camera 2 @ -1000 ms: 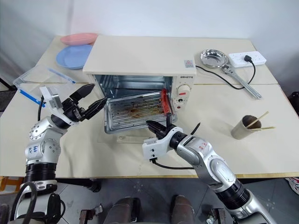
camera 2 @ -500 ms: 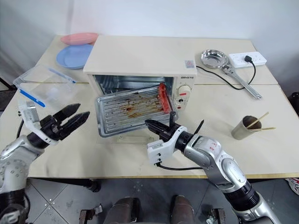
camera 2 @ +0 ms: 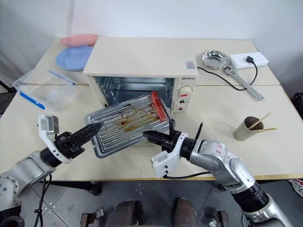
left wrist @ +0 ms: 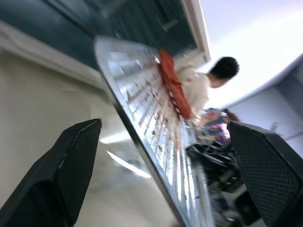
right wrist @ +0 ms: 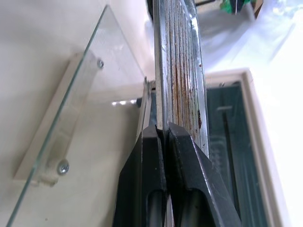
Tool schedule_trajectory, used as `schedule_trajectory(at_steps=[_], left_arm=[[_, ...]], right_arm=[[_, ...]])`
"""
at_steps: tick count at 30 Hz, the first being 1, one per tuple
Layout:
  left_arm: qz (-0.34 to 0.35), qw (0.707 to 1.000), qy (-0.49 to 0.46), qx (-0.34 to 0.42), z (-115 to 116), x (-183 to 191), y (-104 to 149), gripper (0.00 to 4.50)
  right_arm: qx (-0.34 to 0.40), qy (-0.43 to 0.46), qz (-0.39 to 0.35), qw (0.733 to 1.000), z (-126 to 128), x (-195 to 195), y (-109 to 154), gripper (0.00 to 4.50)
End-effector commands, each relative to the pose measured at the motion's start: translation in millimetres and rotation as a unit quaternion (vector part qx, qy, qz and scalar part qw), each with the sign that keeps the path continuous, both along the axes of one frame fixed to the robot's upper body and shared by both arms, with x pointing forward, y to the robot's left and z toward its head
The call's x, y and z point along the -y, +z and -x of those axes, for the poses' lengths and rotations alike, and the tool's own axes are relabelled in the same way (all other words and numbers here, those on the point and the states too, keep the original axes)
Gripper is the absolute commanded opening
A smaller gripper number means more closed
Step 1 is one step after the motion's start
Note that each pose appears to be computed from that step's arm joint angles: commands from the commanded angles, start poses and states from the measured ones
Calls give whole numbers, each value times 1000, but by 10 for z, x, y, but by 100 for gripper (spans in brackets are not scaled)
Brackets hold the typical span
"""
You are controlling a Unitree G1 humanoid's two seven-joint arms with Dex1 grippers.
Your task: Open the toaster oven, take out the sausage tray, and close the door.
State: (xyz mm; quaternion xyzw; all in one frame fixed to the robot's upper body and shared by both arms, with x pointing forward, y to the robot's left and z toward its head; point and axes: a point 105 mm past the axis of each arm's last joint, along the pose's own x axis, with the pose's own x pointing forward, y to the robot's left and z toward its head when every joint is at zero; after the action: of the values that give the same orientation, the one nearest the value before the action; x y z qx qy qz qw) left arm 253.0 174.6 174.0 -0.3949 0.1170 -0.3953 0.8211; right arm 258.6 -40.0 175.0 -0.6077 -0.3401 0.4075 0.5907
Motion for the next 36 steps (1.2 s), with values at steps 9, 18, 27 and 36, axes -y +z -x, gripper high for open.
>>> schedule_trajectory(at_steps=[9,18,27,36], left_arm=[[38,998,-8,-51,51,26,-51,265],[62,994,3,-91,100,47,-104,5],[72,988,34,-130,148,69,-260,5],[108,984,63,-130,125,38,-271,0]], right_arm=[[18,32,-7,999,48,20,138,0],[1,38,-9,999,65,22,123,0],[-17,49,-3,999,77,20,122,0],[-67,45,2,997,-19,65,124,270]])
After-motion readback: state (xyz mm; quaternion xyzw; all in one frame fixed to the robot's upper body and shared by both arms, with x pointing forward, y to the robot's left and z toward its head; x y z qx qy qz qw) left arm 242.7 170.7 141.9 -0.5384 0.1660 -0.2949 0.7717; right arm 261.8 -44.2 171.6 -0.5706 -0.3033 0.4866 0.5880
